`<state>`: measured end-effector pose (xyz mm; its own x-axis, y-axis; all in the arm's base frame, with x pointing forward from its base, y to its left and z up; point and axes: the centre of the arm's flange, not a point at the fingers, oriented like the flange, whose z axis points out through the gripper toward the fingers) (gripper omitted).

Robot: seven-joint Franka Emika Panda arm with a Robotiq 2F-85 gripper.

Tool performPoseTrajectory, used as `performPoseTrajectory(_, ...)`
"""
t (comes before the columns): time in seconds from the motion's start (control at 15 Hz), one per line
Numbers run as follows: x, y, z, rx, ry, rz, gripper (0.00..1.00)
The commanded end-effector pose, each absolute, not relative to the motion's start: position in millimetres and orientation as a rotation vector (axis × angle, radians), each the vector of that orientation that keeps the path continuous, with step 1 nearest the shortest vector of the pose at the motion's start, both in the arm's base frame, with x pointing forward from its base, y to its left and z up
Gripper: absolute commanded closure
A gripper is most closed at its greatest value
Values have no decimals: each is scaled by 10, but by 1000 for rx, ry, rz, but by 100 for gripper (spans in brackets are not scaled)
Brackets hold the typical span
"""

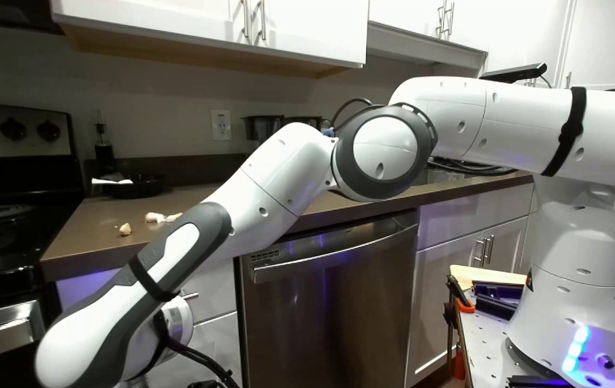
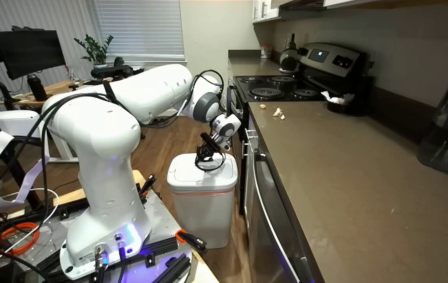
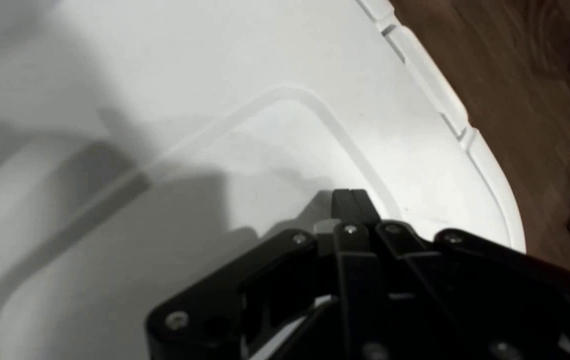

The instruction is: Close the lid of the white bin

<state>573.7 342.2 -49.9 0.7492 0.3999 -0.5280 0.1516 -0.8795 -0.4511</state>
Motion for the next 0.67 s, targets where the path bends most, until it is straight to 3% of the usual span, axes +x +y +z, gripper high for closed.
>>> performPoseTrajectory(0.0, 5938, 3608, -658, -2547, -423, 931, 100)
performPoseTrajectory(0.6, 5579, 3946, -286, -2423, -528, 1042, 100)
